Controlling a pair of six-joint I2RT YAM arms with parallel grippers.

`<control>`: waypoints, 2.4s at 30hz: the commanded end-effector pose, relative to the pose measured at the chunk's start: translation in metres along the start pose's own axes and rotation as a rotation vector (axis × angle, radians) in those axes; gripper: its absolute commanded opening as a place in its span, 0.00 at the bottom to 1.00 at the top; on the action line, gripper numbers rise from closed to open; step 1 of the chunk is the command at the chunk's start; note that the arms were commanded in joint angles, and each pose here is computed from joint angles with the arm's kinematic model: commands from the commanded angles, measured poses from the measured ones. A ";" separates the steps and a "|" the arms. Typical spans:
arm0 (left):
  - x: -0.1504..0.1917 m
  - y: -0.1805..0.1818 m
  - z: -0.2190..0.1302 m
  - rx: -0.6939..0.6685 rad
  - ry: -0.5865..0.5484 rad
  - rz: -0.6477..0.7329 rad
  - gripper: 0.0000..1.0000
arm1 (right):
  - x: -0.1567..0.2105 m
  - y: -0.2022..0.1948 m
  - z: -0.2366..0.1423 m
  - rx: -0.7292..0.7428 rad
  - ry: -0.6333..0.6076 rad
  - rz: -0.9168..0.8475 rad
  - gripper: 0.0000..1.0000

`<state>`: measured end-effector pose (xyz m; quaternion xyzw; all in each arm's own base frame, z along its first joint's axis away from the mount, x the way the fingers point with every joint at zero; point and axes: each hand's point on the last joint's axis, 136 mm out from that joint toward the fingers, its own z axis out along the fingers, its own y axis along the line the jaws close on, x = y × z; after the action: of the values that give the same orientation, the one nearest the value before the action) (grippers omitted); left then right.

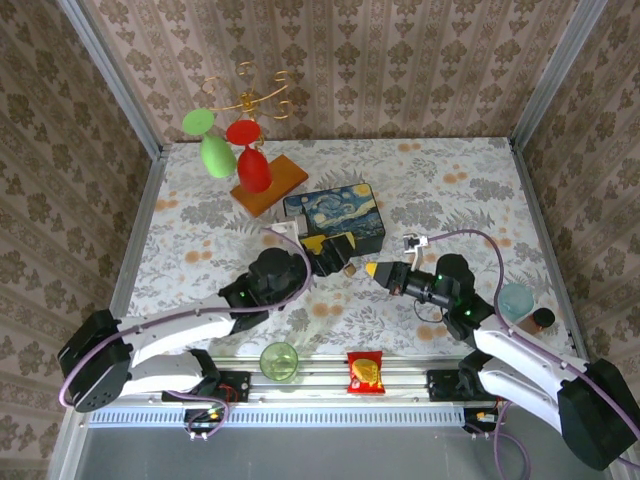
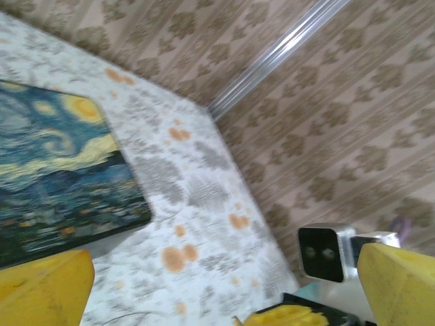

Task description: Unlock the padlock with the key

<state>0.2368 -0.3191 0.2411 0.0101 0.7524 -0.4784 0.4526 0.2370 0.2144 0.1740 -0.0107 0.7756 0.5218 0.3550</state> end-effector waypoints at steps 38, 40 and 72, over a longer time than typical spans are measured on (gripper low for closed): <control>0.137 0.140 0.088 -0.337 0.228 -0.001 0.49 | 0.054 -0.100 -0.012 0.345 0.146 0.124 0.00; 0.141 0.140 0.089 -0.336 0.234 -0.001 0.44 | 0.054 -0.101 -0.009 0.340 0.147 0.132 0.00; 0.079 0.078 0.087 -0.124 0.138 -0.217 0.00 | 0.033 -0.093 0.054 -0.038 0.122 0.342 0.00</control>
<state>0.2788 -0.3650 0.0795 -0.0603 0.8409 -0.4254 0.3291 0.2677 0.2206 0.0464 0.0972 0.8117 0.5424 0.1936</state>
